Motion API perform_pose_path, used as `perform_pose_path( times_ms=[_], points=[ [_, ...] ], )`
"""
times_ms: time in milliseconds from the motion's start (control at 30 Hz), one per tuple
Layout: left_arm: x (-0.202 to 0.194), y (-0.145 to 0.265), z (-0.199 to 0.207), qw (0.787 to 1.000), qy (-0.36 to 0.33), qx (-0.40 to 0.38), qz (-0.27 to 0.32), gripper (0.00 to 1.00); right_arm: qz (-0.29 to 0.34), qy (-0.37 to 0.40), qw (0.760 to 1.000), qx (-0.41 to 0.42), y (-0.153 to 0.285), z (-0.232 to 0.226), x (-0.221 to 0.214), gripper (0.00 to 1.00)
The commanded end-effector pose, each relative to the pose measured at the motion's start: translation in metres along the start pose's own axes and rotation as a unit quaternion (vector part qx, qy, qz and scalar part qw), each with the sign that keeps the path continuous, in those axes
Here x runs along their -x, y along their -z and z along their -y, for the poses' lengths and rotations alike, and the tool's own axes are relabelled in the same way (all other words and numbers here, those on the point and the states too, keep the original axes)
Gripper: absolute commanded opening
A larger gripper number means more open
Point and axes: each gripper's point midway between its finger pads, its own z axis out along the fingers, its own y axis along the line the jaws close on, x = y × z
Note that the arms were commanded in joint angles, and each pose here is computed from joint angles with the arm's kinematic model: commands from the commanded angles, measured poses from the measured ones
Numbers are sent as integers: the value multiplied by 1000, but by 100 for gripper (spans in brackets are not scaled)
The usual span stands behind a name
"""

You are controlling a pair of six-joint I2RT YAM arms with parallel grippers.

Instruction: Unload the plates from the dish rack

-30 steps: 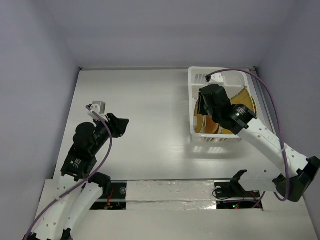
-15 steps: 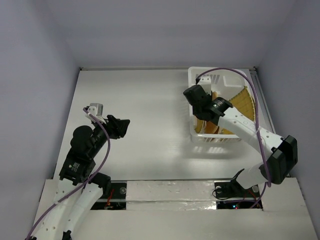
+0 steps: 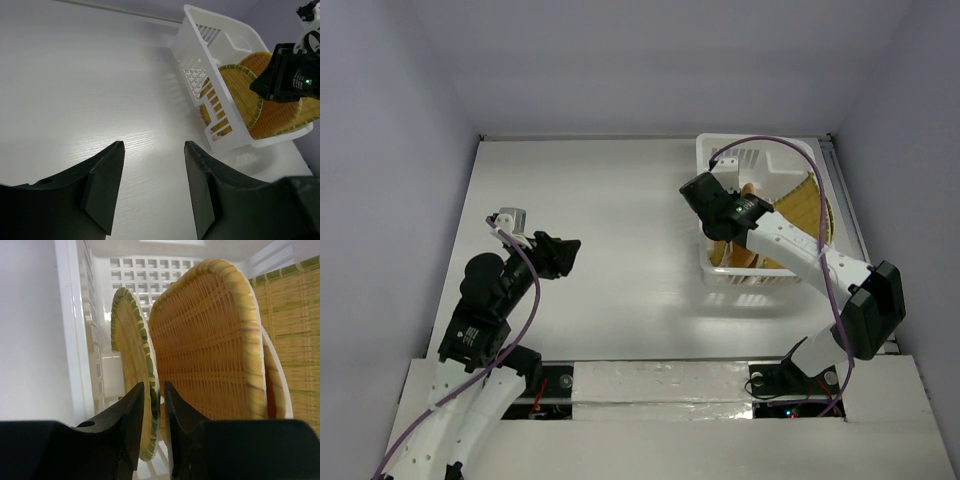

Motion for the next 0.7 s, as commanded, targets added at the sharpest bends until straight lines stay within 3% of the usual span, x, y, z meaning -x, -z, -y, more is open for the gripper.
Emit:
perform_pose_path(
  times_ms=[0, 333, 667],
  points=[
    [12, 1, 9, 999, -5, -21, 26, 49, 22, -11, 1000, -19, -2, 2, 10, 27],
    [12, 1, 10, 999, -5, -24, 25, 49, 33, 10, 998, -44, 1, 13, 18, 1],
    [13, 2, 12, 999, -6, -29, 28, 50, 58, 15, 997, -56, 20, 30, 40, 0]
  ],
)
